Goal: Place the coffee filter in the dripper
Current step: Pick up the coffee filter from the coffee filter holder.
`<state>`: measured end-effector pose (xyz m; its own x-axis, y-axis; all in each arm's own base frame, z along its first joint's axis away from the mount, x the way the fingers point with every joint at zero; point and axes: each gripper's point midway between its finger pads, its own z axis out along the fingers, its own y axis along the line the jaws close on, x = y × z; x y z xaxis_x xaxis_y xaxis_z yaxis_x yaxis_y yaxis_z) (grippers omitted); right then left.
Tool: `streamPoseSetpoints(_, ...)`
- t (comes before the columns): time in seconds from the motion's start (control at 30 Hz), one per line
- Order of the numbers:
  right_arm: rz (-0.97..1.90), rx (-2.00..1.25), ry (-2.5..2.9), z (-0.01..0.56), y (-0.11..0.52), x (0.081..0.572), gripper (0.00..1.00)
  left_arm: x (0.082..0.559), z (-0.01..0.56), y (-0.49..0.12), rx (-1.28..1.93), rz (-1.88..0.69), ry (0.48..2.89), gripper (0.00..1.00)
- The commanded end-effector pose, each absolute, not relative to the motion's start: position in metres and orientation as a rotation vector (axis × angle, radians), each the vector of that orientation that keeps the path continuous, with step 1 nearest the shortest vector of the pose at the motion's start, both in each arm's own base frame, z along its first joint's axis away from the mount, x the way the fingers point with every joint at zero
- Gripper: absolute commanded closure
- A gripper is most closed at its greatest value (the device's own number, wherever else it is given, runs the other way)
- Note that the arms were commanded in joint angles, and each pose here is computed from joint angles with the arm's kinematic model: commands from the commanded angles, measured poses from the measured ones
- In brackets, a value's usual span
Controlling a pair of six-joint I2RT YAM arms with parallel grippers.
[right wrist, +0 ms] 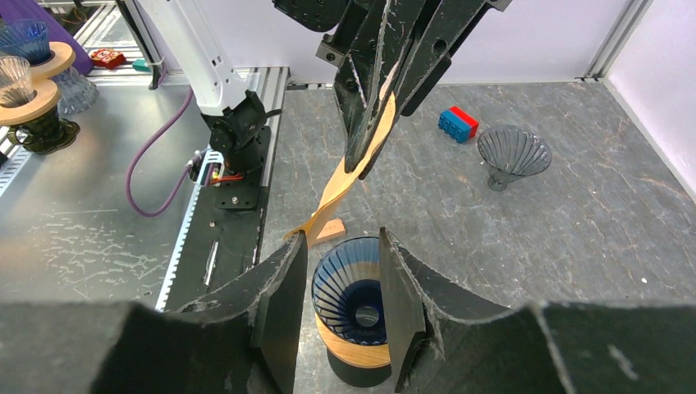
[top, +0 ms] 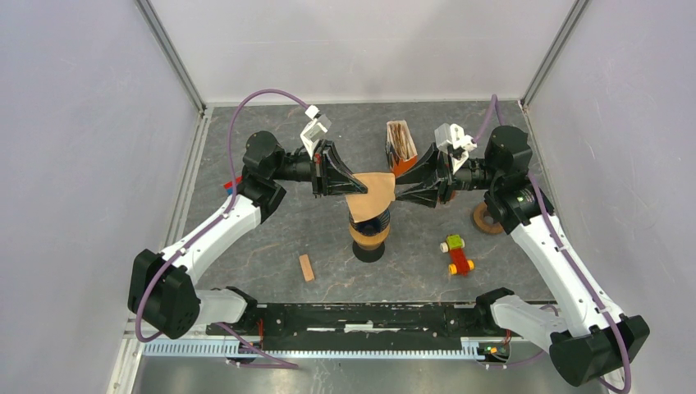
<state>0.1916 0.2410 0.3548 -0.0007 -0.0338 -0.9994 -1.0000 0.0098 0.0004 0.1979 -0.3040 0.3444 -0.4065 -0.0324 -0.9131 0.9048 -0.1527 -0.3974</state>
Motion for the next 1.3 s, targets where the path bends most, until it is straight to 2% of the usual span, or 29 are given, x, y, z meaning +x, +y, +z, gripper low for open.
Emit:
streamPoseSetpoints(0.0,1.164,-1.245,1.191,0.363,0.239,0.185,0.56,0.196,0.358,-0.301,1.082,-1.594,1.299,0.98)
streamPoseSetpoints(0.8,1.127,-1.199,1.237,0.361,0.238,0.198,0.57,0.194,0.356,-0.301,1.09,-1.592,1.296,0.98)
streamPoseSetpoints(1.27,1.098,-1.188,1.248,0.355,0.237,0.202,0.63,0.188,0.362,-0.298,1.101,-1.611,1.251,0.98)
